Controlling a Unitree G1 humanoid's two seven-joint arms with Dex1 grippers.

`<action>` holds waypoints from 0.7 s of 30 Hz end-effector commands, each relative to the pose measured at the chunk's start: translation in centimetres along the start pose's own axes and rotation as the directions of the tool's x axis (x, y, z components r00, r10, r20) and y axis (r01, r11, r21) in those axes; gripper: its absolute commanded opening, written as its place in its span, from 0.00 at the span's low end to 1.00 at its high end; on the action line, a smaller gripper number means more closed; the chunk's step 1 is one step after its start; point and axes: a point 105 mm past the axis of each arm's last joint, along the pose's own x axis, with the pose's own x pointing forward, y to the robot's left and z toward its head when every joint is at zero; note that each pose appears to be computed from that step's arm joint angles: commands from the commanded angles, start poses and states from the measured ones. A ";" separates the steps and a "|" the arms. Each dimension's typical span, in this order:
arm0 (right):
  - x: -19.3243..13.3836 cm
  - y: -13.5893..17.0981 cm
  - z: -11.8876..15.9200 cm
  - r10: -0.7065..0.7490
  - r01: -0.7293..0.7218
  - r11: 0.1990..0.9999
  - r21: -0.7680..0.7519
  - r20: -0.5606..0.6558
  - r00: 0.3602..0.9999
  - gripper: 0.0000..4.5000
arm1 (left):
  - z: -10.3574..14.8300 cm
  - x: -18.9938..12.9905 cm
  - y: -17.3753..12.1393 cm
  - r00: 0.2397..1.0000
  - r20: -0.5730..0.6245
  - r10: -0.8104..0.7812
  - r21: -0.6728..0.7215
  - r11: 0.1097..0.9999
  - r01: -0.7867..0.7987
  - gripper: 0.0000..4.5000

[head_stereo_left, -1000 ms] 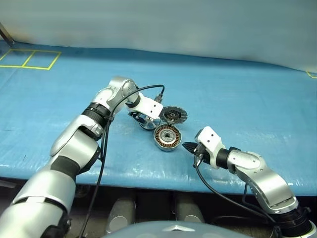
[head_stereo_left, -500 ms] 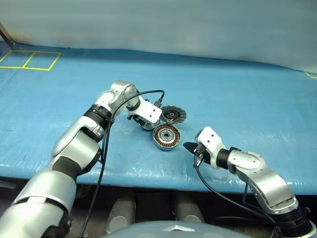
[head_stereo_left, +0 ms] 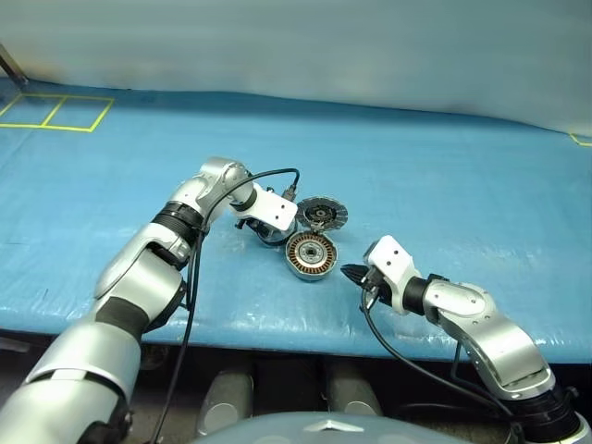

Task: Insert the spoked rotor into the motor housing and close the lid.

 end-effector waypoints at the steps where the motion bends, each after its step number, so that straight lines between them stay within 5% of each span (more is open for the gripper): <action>1: -0.1 -0.3 0.9 -0.012 0.013 1.000 -0.021 0.038 0.999 0.00 | -0.1 -1.1 0.6 0.997 0.034 0.067 -0.004 0.998 -0.067 0.44; 12: -0.2 -1.6 0.6 -0.076 0.076 0.997 -0.004 0.065 0.995 0.00 | -1.0 -4.2 0.0 0.960 0.143 0.242 -0.122 0.967 -0.226 0.44; 21: 0.1 -1.7 -0.1 -0.136 0.133 0.991 0.036 0.103 0.985 0.00 | -0.3 -5.9 -1.7 0.906 0.305 0.294 -0.304 0.931 -0.200 0.44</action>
